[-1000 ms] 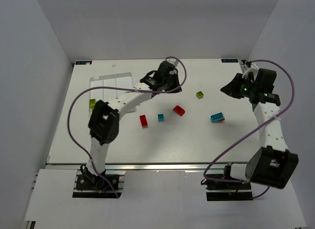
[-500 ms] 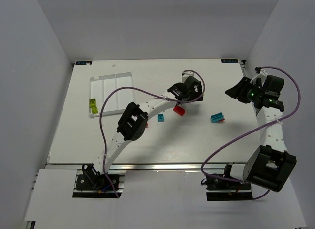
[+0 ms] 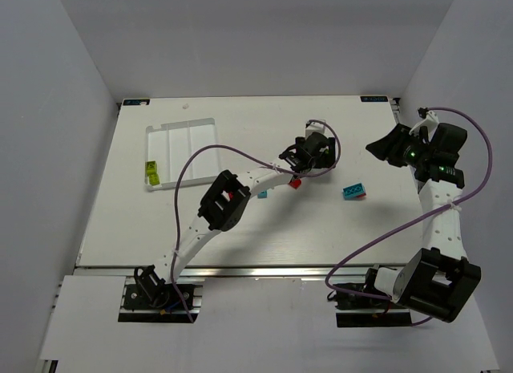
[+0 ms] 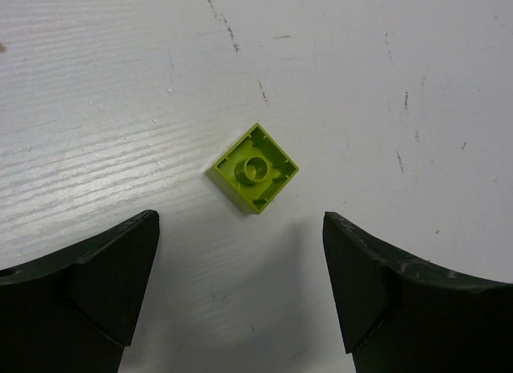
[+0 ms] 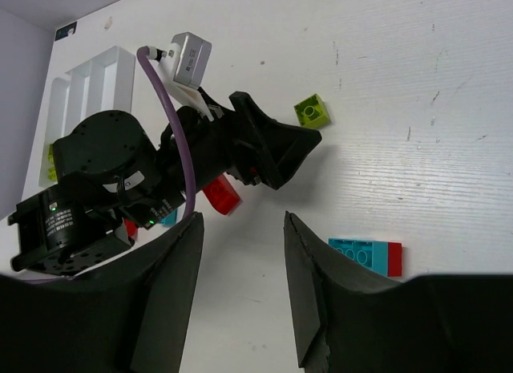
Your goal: Sort the legos into containers by color
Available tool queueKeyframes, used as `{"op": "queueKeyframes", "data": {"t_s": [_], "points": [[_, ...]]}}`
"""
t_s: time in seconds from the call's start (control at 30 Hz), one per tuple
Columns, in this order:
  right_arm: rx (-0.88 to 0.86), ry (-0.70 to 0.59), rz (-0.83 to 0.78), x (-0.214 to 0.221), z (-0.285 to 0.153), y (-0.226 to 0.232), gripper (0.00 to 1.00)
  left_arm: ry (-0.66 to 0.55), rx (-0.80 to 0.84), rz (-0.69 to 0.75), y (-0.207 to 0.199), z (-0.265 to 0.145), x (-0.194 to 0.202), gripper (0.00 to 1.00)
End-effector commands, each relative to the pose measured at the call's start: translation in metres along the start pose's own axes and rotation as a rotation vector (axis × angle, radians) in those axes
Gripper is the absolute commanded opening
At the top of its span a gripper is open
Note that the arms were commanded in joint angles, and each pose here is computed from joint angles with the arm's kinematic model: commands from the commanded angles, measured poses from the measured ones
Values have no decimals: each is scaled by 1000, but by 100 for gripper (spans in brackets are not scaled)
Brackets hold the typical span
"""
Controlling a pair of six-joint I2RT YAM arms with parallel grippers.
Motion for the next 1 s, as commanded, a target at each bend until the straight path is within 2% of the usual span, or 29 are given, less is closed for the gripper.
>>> {"op": "queueKeyframes", "data": {"t_s": [0.0, 0.47, 0.77, 0.97], "points": [[-41, -26, -15, -5, -4, 8, 51, -97, 18, 40, -11, -2, -25, 92], [-57, -29, -15, -5, -7, 12, 51, -134, 45, 133, -9, 21, -5, 87], [-66, -23, -10, -5, -7, 13, 51, -92, 32, 177, -1, 29, 16, 73], [-68, -20, -10, -4, -6, 13, 51, -87, 33, 186, 0, 30, 20, 57]]}}
Point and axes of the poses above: each gripper's point midway between its finger pads, its own z axis out along the fingers, its own y axis along the line the jaws close on, x = y × z, the point moved 5 cm from there along -z, back along the fingers, and after that the axes turned 9 degrees about z, right-handed, at the moved point
